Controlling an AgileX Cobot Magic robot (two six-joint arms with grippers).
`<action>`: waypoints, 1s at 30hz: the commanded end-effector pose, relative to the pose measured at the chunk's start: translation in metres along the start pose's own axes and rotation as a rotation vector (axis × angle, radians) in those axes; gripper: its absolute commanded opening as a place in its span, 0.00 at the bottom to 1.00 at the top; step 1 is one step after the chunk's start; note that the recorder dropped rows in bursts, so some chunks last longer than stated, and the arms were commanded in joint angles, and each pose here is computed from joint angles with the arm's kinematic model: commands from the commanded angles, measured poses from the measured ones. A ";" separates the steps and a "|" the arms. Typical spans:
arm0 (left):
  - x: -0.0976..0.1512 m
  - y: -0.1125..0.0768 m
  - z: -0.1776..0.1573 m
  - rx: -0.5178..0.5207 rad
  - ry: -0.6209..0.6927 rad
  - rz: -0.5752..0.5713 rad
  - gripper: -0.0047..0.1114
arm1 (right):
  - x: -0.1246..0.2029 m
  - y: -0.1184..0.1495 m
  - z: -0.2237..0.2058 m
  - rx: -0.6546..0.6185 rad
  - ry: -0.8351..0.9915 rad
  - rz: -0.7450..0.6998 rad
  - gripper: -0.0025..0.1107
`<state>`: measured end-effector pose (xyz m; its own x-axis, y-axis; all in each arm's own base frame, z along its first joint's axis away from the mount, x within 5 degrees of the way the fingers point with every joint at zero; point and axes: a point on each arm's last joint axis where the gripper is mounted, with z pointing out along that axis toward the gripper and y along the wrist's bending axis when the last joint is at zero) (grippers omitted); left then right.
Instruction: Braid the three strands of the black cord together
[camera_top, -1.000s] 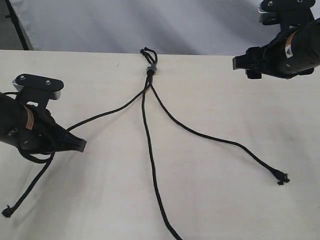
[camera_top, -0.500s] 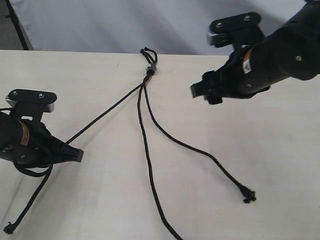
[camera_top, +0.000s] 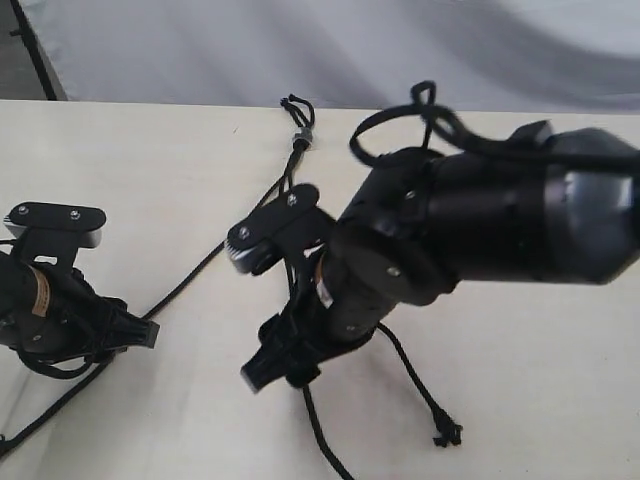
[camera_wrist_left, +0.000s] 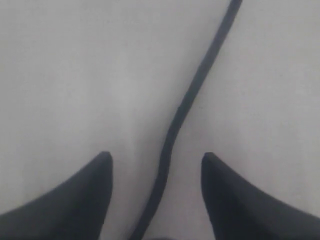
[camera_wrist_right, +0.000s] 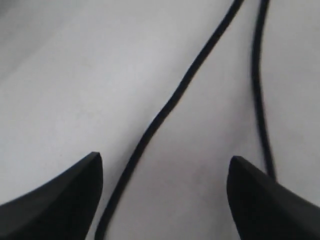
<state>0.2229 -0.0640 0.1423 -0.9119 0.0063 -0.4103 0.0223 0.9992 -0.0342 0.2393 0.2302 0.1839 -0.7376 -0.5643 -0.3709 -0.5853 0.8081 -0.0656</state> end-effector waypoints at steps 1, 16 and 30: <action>0.001 0.001 -0.001 0.000 -0.003 -0.007 0.52 | 0.013 0.025 0.023 -0.020 0.116 -0.046 0.61; 0.001 0.001 -0.001 0.002 -0.006 -0.002 0.52 | 0.007 0.027 0.026 0.021 0.173 -0.177 0.02; 0.001 0.001 -0.001 0.005 -0.010 -0.002 0.52 | -0.006 -0.133 -0.024 0.310 0.006 0.246 0.02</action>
<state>0.2229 -0.0640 0.1423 -0.9119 0.0063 -0.4103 0.0223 0.9992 -0.0342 0.3023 0.1474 0.2386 -0.7729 -0.4660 -0.4308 -0.3516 0.8795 -0.3205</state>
